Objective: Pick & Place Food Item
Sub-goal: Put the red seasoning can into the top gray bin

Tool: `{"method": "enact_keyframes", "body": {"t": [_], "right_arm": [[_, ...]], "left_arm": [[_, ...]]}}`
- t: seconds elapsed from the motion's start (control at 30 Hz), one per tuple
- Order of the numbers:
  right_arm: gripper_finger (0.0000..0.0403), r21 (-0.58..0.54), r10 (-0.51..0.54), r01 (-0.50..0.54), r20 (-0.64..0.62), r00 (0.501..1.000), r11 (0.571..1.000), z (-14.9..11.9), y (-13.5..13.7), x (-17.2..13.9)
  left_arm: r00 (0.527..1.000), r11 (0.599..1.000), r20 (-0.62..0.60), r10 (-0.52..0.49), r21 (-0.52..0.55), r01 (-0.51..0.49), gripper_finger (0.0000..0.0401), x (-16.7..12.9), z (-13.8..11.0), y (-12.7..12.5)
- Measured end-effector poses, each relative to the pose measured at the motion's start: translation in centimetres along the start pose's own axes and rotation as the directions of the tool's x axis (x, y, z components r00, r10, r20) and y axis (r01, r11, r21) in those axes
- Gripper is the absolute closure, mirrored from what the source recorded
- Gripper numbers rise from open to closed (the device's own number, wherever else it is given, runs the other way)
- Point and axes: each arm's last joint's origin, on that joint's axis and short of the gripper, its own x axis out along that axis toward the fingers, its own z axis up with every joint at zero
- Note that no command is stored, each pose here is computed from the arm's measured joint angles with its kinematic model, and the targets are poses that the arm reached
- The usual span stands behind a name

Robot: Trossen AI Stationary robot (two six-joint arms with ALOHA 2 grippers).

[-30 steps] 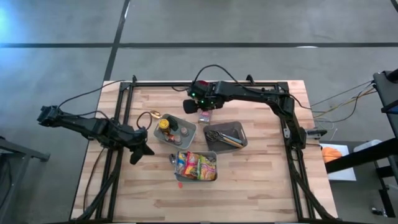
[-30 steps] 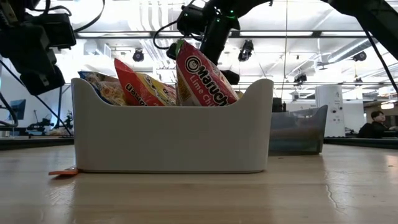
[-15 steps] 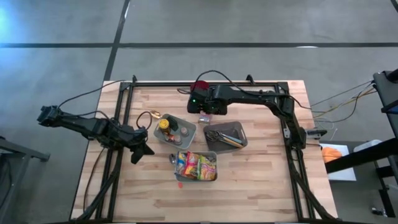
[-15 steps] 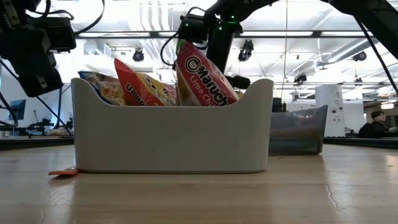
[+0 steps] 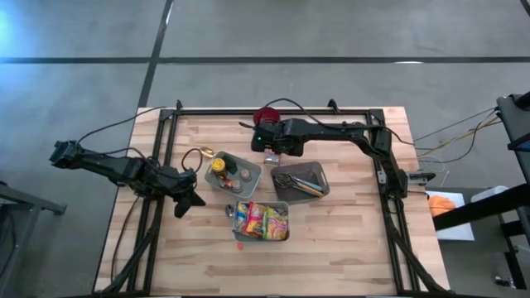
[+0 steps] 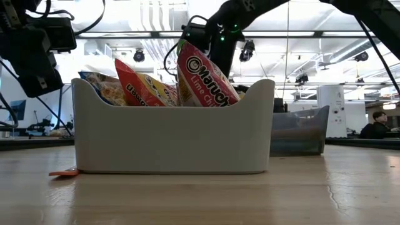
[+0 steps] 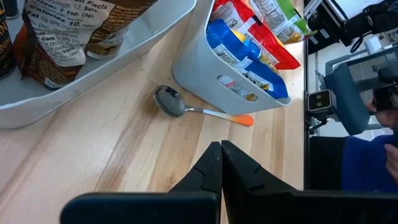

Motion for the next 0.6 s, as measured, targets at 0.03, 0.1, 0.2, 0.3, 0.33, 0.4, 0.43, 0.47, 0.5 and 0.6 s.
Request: {"method": "enact_keyframes", "body": {"t": [0.03, 0.1, 0.2, 0.3, 0.33, 0.4, 0.43, 0.47, 0.5, 0.6], "right_arm": [[0.0028, -0.001, -0.004, 0.004, 0.004, 1.0, 1.0, 0.0, 0.0, 0.2], [0.0029, -0.005, -0.016, 0.016, 0.006, 1.0, 1.0, -0.1, 0.0, 0.8], [0.0029, -0.009, -0.045, 0.045, -0.008, 0.999, 0.999, -0.5, 0.0, 2.2], [0.0029, -0.011, -0.052, 0.052, -0.033, 0.998, 0.999, -0.7, 0.1, 3.1], [0.0029, -0.011, -0.05, 0.049, -0.035, 0.998, 0.999, -0.7, 0.2, 3.2], [0.0029, -0.012, -0.06, 0.059, -0.036, 0.998, 0.998, -0.8, 0.2, 3.6], [0.0029, -0.012, -0.059, 0.058, -0.035, 0.998, 0.998, -0.8, 0.2, 3.7], [0.0029, -0.014, -0.065, 0.064, -0.036, 0.997, 0.998, -0.8, 0.2, 3.9], [0.0029, -0.015, -0.073, 0.073, -0.037, 0.997, 0.997, -0.9, 0.2, 4.2], [0.0029, -0.019, -0.092, 0.091, -0.042, 0.995, 0.996, -1.1, 0.1, 4.9]], "left_arm": [[1.0, 1.0, 0.0, 0.0, 0.0, 0.0, 0.04, 0.0, 0.0, 0.0], [1.0, 1.0, 0.0, 0.0, 0.0, 0.0, 0.04, 0.0, 0.0, 0.0], [1.0, 1.0, 0.0, 0.0, 0.0, 0.0, 0.04, 0.0, 0.0, 0.0], [1.0, 1.0, 0.0, 0.0, 0.0, 0.0, 0.04, 0.0, 0.0, 0.0], [1.0, 1.0, 0.0, 0.0, 0.0, 0.0, 0.04, 0.0, 0.0, 0.0], [1.0, 1.0, 0.0, 0.0, 0.0, 0.0, 0.04, 0.0, 0.0, 0.0], [1.0, 1.0, -0.001, 0.001, 0.0, -0.001, 0.04, 0.0, 0.0, 0.0], [1.0, 1.0, -0.002, 0.002, 0.0, -0.002, 0.04, 0.0, 0.0, 0.0], [1.0, 1.0, -0.002, 0.002, -0.001, -0.002, 0.04, 0.0, 0.0, 0.0], [1.0, 1.0, -0.002, 0.002, -0.001, -0.002, 0.04, 0.0, 0.0, 0.0]]}}
